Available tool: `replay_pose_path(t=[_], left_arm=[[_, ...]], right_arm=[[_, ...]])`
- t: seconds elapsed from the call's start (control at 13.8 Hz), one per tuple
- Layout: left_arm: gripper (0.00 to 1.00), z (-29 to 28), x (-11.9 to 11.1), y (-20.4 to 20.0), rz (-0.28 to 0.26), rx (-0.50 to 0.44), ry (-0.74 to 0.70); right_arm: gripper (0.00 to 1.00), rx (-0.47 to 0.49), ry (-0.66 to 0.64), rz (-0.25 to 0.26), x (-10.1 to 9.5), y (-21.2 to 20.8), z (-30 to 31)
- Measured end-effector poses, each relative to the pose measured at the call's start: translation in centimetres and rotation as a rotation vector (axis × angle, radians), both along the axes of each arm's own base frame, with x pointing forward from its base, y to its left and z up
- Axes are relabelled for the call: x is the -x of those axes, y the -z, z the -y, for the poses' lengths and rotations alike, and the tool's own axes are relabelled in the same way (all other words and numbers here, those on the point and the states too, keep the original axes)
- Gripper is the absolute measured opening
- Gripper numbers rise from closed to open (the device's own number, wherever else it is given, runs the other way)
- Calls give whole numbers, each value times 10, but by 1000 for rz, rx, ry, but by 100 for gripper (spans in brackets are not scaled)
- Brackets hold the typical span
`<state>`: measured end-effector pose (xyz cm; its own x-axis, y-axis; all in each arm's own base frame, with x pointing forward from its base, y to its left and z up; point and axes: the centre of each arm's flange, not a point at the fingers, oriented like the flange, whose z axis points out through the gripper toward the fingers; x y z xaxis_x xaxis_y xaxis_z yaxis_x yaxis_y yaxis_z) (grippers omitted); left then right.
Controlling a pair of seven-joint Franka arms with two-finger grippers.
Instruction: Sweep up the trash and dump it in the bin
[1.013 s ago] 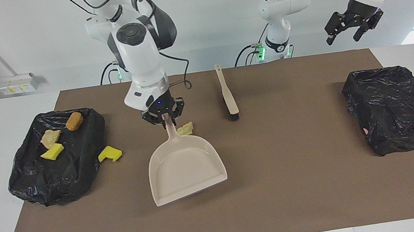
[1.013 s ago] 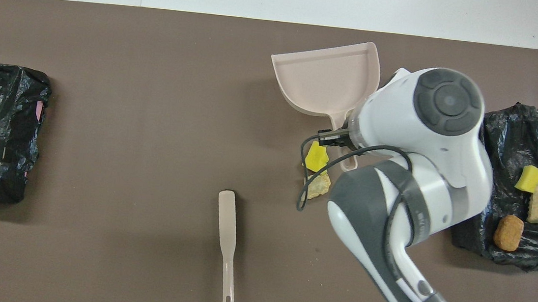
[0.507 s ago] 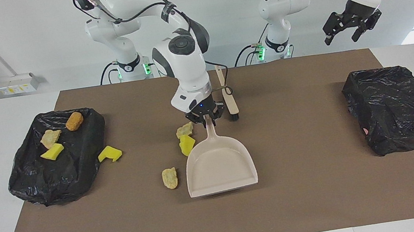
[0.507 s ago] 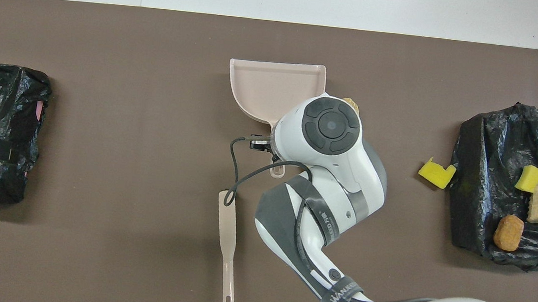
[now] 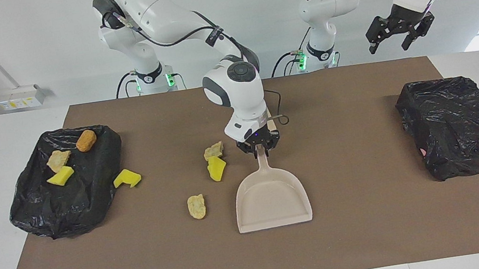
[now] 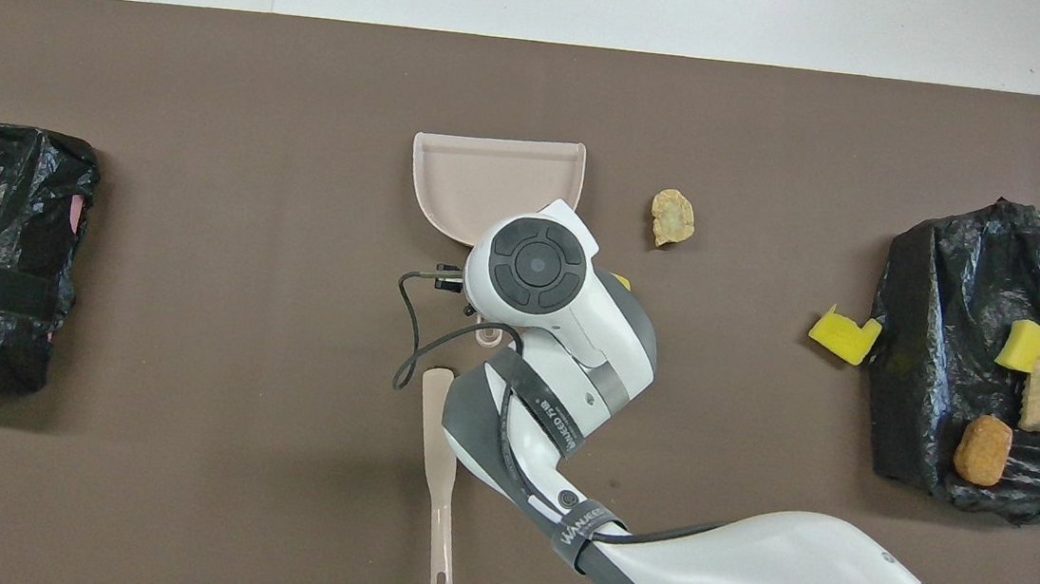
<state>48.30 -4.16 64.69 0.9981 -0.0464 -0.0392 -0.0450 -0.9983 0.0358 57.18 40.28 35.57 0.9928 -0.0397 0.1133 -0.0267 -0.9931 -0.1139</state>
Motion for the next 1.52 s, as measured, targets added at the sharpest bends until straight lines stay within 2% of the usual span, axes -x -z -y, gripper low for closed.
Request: replay_pose_path(t=[0.07,0.29,0.36,0.65,0.94,1.09,1.3,1.52], left_arm=[[100,-1,0,0,0,-1,-1],[100,-1,0,0,0,-1,-1],[100,-1,0,0,0,-1,-1],[100,-1,0,1,-1,-1,-1],[100,-1,-3,3,10,0,-2],[100,-1,-9,10,39,2,-5],[100,0,-20,23,72,5,-25],[100,5,-30,29,102,10,-35]], right_arm=[[63,0,-1,9,-2,-3,0],[97,-2,-7,32,-4,-14,-1],[100,-4,-7,40,-4,-20,-1],[100,27,-14,27,6,-41,1],[100,66,-46,29,37,-80,-4],[100,70,-59,13,66,-90,-8],[100,62,-77,-54,119,-82,-19],[100,47,-74,-120,160,-70,-27]])
